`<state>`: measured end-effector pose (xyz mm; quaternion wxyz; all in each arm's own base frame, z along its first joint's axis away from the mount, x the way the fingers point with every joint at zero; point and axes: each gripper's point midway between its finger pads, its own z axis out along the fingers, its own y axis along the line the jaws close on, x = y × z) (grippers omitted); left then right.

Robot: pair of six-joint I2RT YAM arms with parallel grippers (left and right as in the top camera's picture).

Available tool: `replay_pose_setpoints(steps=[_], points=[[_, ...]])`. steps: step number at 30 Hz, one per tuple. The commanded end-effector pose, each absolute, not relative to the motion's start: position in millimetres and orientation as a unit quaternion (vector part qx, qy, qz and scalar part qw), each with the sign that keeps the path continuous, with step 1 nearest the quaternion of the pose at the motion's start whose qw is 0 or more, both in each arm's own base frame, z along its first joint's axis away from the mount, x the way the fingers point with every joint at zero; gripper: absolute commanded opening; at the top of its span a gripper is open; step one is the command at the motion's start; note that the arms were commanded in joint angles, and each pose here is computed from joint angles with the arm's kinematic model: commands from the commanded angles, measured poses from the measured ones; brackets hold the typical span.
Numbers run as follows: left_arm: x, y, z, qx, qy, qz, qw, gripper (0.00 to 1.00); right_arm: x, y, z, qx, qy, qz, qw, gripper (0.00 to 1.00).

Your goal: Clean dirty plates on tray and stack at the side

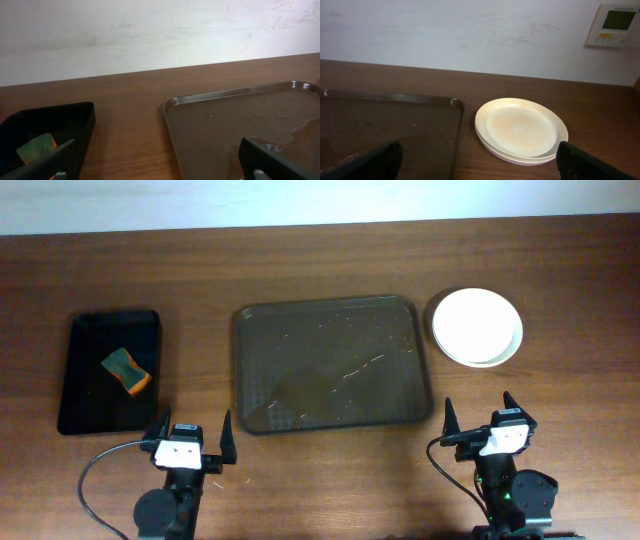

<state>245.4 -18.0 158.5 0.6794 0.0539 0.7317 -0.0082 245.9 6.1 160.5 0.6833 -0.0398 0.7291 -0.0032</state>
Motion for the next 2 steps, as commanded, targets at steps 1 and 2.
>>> replay_pose_setpoints(steps=[1, 2], points=[[245.4, -16.3, 156.6, 0.058, 0.732, 0.002, 0.679, 1.0, 246.0, 3.7, 157.8, -0.038, 0.73, -0.009, 0.682, 0.98], [245.4, -16.3, 156.6, 0.058, 0.732, 0.002, 0.679, 1.0, 246.0, 3.7, 157.8, -0.038, 0.73, -0.009, 0.682, 0.98]])
